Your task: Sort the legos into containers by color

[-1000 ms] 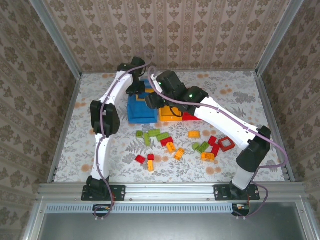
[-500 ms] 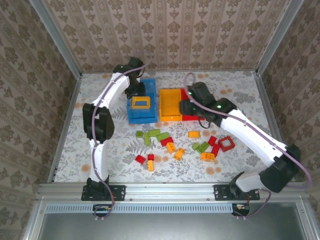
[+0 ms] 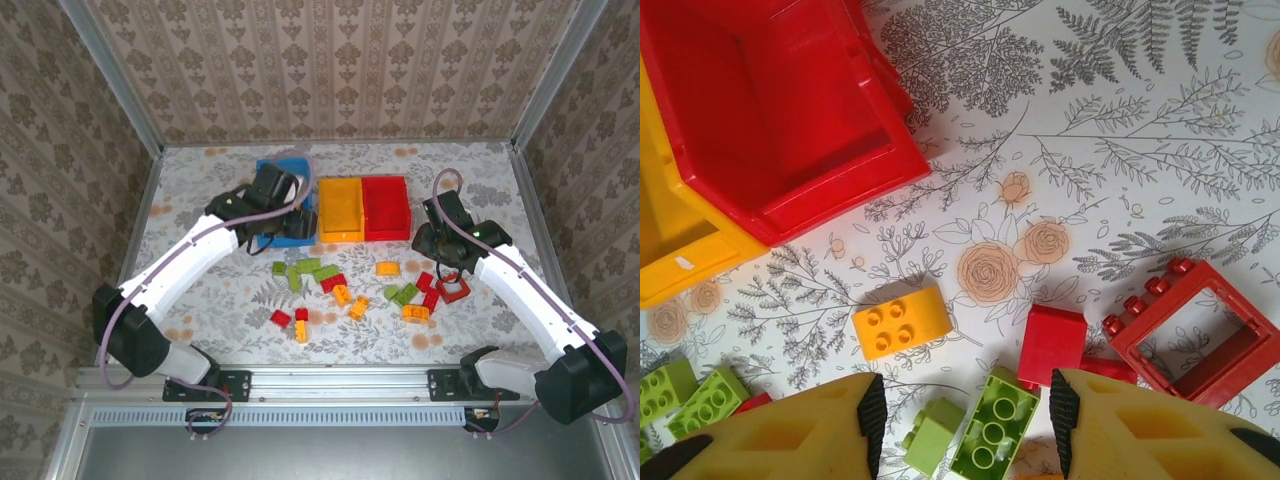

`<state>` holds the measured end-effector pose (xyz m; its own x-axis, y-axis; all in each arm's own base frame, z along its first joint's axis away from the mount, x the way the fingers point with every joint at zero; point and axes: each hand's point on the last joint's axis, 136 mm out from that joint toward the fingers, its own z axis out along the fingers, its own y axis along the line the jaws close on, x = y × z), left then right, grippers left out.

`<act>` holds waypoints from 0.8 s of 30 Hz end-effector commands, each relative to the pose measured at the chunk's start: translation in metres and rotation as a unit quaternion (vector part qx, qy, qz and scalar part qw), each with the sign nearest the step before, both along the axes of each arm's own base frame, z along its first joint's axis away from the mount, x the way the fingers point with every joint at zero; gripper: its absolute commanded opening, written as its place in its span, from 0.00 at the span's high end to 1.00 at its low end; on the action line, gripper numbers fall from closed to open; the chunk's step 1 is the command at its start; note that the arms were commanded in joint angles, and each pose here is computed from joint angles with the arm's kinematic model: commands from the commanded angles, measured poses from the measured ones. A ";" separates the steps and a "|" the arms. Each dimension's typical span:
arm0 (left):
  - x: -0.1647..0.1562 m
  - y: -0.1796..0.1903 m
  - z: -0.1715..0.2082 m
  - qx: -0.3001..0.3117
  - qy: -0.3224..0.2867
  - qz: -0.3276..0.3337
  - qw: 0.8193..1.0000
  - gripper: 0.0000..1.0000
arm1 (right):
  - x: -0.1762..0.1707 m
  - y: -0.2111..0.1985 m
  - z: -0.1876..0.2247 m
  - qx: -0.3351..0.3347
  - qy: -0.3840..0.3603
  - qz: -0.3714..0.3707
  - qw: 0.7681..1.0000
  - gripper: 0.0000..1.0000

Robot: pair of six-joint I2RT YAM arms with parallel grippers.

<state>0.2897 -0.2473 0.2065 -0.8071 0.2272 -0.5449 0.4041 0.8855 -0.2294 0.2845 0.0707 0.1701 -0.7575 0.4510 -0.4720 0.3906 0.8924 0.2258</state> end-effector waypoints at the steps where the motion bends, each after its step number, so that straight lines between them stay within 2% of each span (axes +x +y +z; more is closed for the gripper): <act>1: -0.026 -0.009 -0.016 -0.014 0.016 -0.022 1.000 0.40 | -0.015 0.004 -0.018 0.007 0.039 0.003 0.999 0.49; 3: -0.037 -0.013 -0.019 -0.020 0.014 -0.034 0.999 0.40 | -0.014 0.014 -0.023 0.003 0.052 0.025 0.998 0.49; 7: -0.048 -0.017 -0.022 -0.028 0.003 -0.046 0.999 0.36 | -0.005 0.046 -0.038 -0.004 0.085 0.054 0.995 0.42; 11: -0.049 -0.013 -0.017 -0.031 -0.011 -0.041 0.999 0.31 | 0.000 0.071 -0.064 0.035 0.117 0.002 0.992 0.36; 16: -0.049 -0.001 -0.002 -0.037 -0.041 -0.024 0.998 0.28 | 0.019 0.091 -0.069 0.085 0.098 -0.061 0.990 0.34; 19: -0.049 0.010 0.009 -0.040 -0.058 -0.010 0.997 0.25 | 0.028 0.092 -0.060 0.077 0.091 -0.064 0.991 0.35; 24: -0.048 0.031 0.012 -0.055 -0.062 0.020 0.996 0.18 | 0.014 0.084 -0.057 0.065 0.087 -0.057 0.992 0.36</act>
